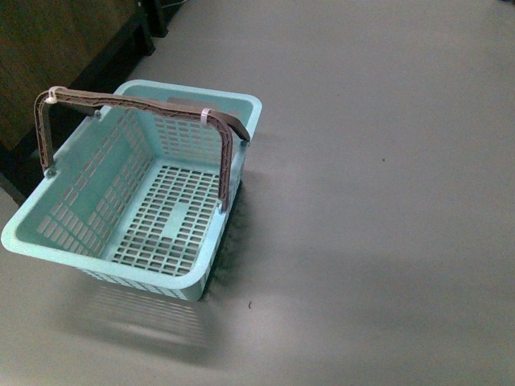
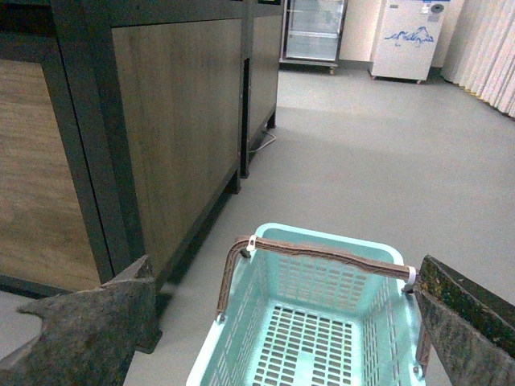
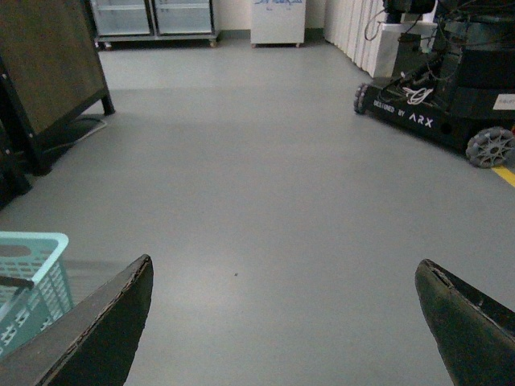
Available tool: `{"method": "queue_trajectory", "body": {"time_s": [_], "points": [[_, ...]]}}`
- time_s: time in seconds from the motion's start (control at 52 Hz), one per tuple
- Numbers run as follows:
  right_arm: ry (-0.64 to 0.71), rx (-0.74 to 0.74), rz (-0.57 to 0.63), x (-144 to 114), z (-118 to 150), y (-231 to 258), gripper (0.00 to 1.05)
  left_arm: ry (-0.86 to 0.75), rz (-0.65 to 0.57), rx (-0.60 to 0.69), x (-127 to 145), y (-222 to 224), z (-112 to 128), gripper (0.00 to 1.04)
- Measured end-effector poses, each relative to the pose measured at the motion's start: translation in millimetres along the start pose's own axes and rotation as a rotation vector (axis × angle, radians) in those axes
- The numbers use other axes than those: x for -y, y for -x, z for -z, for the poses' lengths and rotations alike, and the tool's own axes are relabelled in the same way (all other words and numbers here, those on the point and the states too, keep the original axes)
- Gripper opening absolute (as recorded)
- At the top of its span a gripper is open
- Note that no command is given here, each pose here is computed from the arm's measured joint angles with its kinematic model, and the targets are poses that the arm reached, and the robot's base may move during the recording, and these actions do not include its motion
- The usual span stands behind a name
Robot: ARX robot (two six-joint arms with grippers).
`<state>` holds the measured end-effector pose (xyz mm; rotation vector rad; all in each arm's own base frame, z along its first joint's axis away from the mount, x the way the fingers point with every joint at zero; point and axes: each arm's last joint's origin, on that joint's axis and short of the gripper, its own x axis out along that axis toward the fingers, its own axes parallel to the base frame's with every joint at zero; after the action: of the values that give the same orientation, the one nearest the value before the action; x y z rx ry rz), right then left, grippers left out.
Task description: Pick mango and avocado into basket
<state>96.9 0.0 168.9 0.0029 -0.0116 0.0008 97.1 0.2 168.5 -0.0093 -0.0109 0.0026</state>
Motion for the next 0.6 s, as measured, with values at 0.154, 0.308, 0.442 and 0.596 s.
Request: {"method": "queue_trajectory", "body": {"time_s": [0.154,0.308,0.442,0.596], "points": [[0.000,0.000,0.000,0.0,0.0,0.0,0.96,0.000,0.000,0.000,0.0,0.0,0.0,0.97],[0.000,0.000,0.000,0.0,0.0,0.0,0.96,0.000,0.000,0.000,0.0,0.0,0.0,0.97],[0.000,0.000,0.000,0.0,0.0,0.0,0.96,0.000,0.000,0.000,0.0,0.0,0.0,0.97],[0.000,0.000,0.000,0.0,0.0,0.0,0.96,0.011,0.015,-0.021,0.1,-0.3,0.9,0.97]]}}
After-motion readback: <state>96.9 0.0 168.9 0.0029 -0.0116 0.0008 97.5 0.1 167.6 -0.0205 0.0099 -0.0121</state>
